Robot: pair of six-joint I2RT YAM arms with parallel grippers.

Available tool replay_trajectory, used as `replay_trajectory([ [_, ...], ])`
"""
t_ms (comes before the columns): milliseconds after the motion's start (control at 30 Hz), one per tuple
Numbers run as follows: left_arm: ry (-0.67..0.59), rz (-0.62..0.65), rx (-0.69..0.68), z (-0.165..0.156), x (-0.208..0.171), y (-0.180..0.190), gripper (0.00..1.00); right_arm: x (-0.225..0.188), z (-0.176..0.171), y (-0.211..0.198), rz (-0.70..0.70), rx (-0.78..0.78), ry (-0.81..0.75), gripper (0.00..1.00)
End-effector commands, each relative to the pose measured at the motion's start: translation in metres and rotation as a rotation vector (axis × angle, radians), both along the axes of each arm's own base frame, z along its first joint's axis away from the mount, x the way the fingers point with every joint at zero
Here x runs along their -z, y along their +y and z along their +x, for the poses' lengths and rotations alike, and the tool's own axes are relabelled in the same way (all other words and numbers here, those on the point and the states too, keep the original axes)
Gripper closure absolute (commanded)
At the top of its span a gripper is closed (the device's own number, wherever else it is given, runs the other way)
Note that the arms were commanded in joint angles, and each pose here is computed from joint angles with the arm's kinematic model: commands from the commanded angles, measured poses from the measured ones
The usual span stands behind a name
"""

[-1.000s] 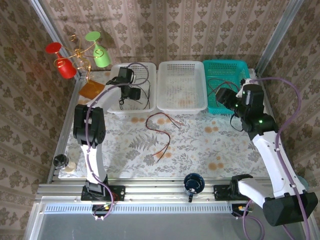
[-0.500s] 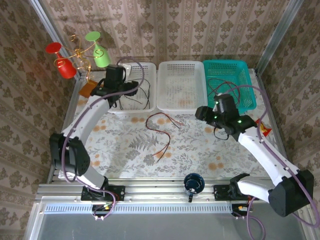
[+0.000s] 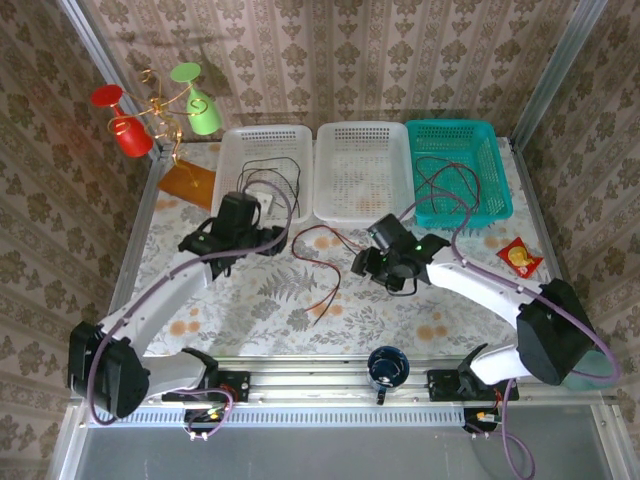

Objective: Untangle the cables

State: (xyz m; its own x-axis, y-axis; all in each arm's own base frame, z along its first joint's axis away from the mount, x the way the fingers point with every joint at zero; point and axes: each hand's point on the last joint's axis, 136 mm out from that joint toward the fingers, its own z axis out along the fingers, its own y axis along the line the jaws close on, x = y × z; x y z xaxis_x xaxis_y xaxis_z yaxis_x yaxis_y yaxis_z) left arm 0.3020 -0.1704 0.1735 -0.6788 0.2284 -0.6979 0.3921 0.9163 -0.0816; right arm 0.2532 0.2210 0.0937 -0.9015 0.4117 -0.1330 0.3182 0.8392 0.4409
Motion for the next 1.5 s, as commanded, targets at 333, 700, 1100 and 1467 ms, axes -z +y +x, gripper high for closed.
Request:
replay_trajectory([
  [333,0.053,-0.104,-0.106,-0.042,0.029,0.017,0.30,0.016,-0.018,0.079,0.102,0.305,0.176,0.44],
  [700,0.072,-0.142,-0.135,-0.056,0.041,0.024,0.30,0.038,-0.020,0.102,0.097,0.406,0.259,0.56],
  [1100,0.060,-0.146,-0.135,-0.067,0.042,0.031,0.30,0.059,-0.018,0.102,0.036,0.470,0.296,0.64],
  [1467,0.070,-0.153,-0.122,-0.068,0.048,0.028,0.31,0.087,-0.022,0.098,-0.009,0.503,0.333,0.77],
])
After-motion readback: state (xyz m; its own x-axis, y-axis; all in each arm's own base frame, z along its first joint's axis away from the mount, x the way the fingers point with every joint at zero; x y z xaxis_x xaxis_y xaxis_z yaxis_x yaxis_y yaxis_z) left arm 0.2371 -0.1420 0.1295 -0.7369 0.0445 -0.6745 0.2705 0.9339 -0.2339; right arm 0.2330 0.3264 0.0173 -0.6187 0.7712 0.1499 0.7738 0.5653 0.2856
